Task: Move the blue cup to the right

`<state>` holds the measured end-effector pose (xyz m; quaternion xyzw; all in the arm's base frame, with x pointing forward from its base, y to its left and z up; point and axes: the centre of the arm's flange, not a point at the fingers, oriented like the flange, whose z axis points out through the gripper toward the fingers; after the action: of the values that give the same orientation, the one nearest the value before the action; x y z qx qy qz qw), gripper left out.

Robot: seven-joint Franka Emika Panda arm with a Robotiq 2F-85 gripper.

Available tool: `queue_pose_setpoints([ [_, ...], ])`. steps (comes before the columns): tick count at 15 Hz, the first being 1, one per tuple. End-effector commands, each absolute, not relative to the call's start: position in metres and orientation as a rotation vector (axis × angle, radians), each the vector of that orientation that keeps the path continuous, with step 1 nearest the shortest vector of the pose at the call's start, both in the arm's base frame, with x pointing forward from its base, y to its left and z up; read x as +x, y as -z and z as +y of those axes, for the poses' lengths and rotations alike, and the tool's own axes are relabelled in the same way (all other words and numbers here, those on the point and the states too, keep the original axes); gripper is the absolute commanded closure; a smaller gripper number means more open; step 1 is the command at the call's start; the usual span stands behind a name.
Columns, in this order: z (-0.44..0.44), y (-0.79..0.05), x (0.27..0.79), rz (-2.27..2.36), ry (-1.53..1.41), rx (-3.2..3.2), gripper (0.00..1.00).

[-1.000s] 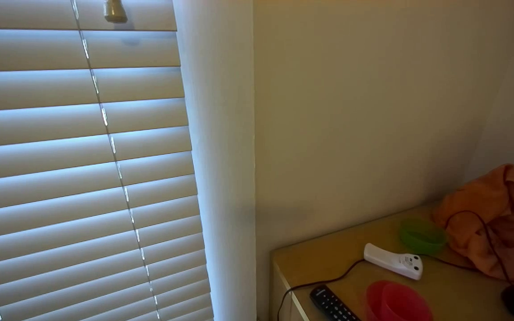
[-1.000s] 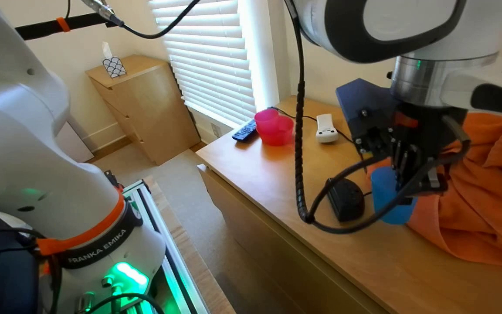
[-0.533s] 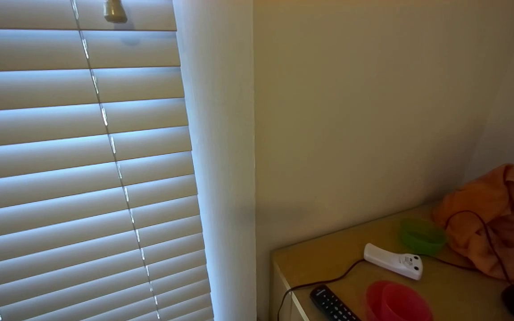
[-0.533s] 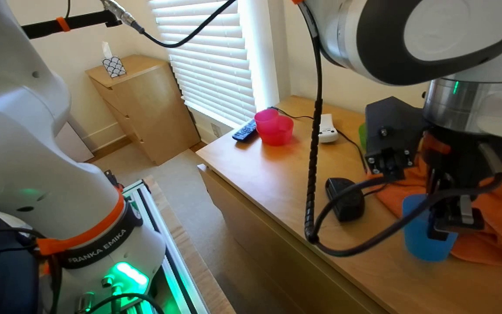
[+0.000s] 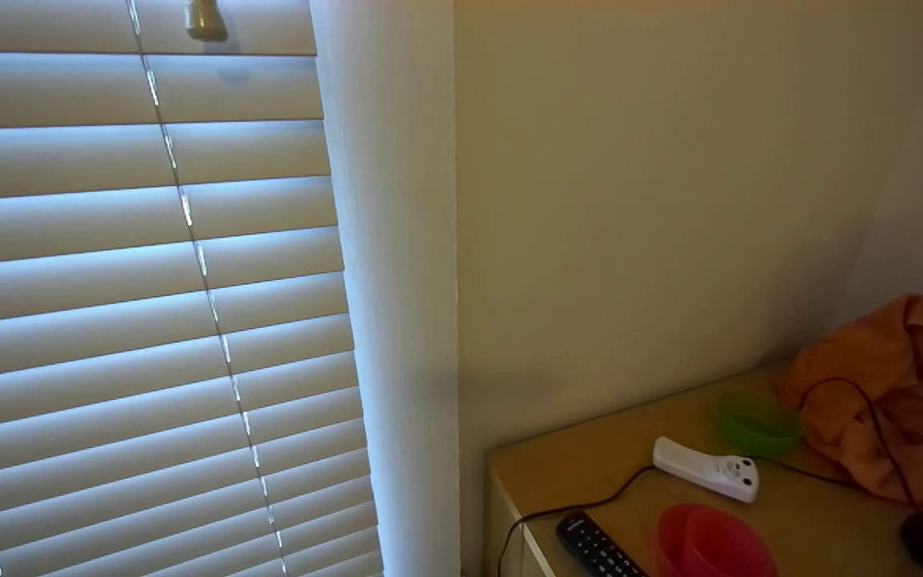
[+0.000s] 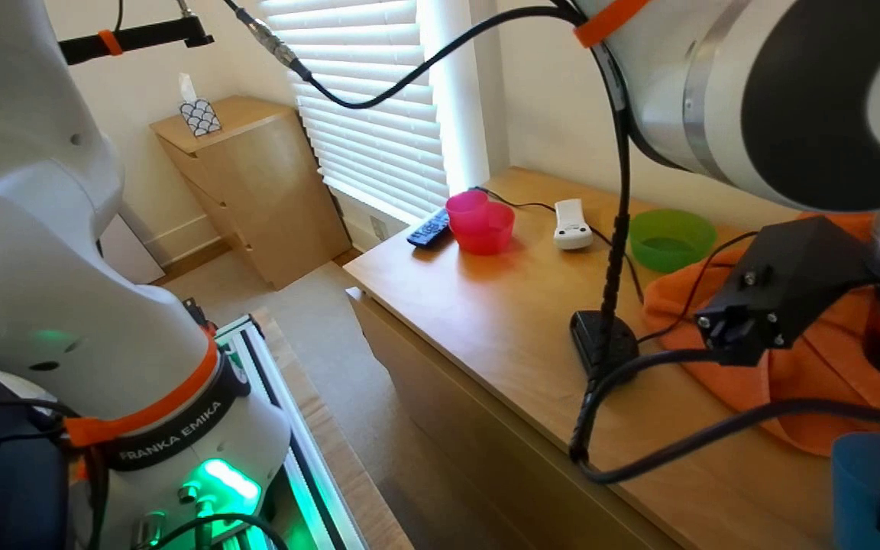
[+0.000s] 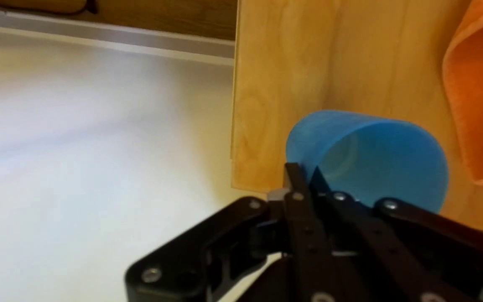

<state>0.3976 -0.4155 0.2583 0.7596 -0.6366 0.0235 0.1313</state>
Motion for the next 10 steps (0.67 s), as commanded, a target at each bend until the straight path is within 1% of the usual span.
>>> queue_pose_setpoints([
  [1,-0.429,-0.235,0.412,-1.987,-0.043,2.068,0.99],
  [6,-0.442,-0.234,0.426,-2.129,-0.053,2.031,0.99],
  [8,-0.453,-0.245,0.42,-2.174,-0.066,1.983,0.99],
  [10,-0.462,-0.259,0.405,-2.177,-0.017,1.955,0.99],
])
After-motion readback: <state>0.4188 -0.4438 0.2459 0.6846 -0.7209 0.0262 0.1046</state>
